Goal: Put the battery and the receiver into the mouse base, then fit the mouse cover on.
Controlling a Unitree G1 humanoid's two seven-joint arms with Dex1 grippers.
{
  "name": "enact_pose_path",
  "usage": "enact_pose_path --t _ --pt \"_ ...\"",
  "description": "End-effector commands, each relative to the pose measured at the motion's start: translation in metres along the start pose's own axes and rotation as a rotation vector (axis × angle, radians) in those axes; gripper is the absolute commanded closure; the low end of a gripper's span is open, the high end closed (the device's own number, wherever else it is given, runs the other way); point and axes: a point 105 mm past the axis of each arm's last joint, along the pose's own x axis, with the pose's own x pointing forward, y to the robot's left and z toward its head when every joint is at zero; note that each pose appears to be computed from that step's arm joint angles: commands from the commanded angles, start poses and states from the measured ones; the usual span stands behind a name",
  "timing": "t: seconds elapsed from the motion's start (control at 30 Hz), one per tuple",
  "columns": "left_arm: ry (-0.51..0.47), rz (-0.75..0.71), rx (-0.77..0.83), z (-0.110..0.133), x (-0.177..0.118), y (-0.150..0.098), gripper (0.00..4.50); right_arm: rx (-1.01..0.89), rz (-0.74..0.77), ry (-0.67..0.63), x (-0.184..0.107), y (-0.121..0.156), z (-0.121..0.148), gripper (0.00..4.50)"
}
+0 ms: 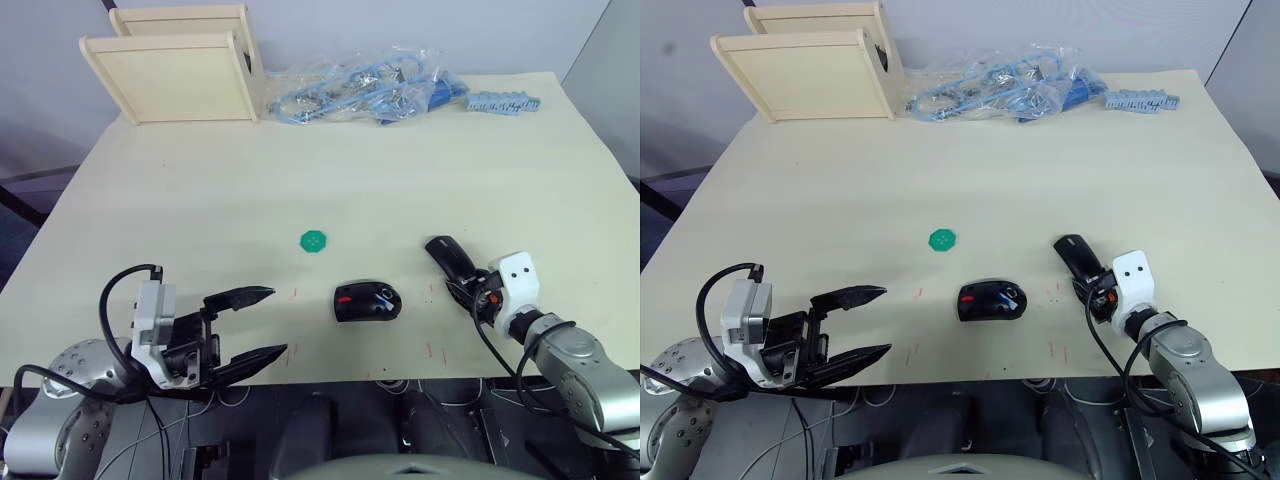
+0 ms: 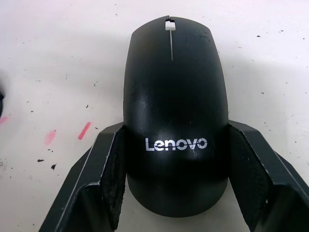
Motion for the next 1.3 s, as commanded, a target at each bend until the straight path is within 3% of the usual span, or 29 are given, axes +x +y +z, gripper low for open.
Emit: enact_pose_path --t 0.03,0.23,0.47,0.73,0.9,1.3 --pt "-0.003 -0.013 0.019 0.002 0.0 -0.001 0.0 -0.025 -0.001 -0.039 -0.003 0.001 0.01 2.02" --pt "-0.004 -0.015 0.017 0.001 -0.001 0.0 0.0 -0.06 0.075 -0.071 -0.009 0.008 0.021 2.02" --pt "-0.002 -0.035 0.011 0.004 -0.002 0.003 0.0 -0.131 0.4 -0.159 -0.034 0.035 0.059 2.02" --pt "0.012 -0.05 0.014 0.006 -0.006 0.007 0.0 -0.387 0.749 -0.05 -0.045 0.052 0.084 2.02" --pt "0.027 -0.046 0.025 0.008 -0.01 0.008 0.0 -0.489 0.822 -0.017 -0.033 0.064 0.1 2.02" --pt "0.059 -0.027 0.025 0.006 -0.017 0.01 0.0 -0.556 0.91 0.068 -0.022 0.09 0.104 2.02"
